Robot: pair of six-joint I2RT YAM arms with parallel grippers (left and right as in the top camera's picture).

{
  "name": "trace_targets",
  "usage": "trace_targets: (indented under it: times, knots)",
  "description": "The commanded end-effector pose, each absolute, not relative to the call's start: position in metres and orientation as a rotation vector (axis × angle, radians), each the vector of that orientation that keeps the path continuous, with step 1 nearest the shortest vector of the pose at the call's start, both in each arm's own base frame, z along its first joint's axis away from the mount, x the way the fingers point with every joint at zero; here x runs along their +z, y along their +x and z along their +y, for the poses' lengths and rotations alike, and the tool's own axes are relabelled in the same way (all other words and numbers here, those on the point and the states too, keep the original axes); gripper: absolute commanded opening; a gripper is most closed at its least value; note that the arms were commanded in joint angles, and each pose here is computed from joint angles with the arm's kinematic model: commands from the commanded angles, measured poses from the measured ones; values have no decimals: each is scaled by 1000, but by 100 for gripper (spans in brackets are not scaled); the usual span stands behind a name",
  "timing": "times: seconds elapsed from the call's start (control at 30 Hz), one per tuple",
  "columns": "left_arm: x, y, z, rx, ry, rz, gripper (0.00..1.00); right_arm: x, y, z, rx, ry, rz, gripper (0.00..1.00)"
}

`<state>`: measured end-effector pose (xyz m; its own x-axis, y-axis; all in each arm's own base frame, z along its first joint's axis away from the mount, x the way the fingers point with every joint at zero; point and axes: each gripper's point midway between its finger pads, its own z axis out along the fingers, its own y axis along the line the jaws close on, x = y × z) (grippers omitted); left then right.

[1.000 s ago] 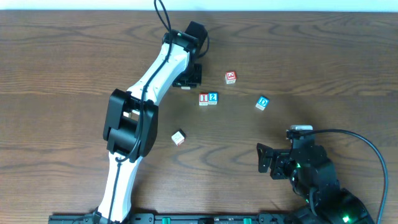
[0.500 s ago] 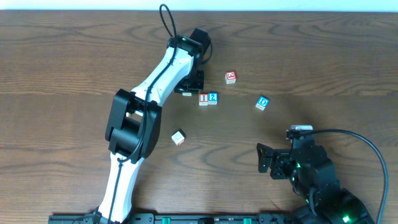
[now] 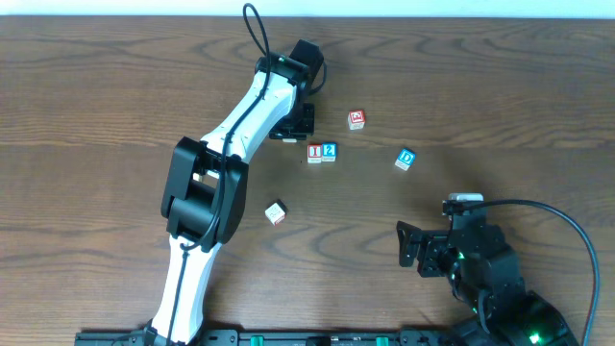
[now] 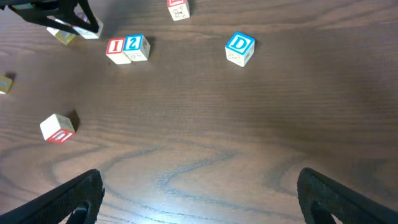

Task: Spell out Ai2
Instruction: 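Lower 'A' block to the left of the 'I' block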

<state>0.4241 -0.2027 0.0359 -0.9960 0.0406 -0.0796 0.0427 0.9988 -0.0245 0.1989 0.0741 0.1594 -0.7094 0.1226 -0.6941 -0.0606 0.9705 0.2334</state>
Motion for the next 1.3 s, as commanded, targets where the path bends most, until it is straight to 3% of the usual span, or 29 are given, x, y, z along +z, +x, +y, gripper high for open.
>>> trace_targets:
  times: [0.0,0.4,1.27]
  knots:
    - [44,424,-203,-65,45,3050,6,159,199,73,310,58,2339,99]
    - [67,437,-208,-167,-11,2936,6,159,199,73,310,58,2338,99]
    - [45,394,-188,-107,-113,2952,6,159,199,73,310,58,2339,99]
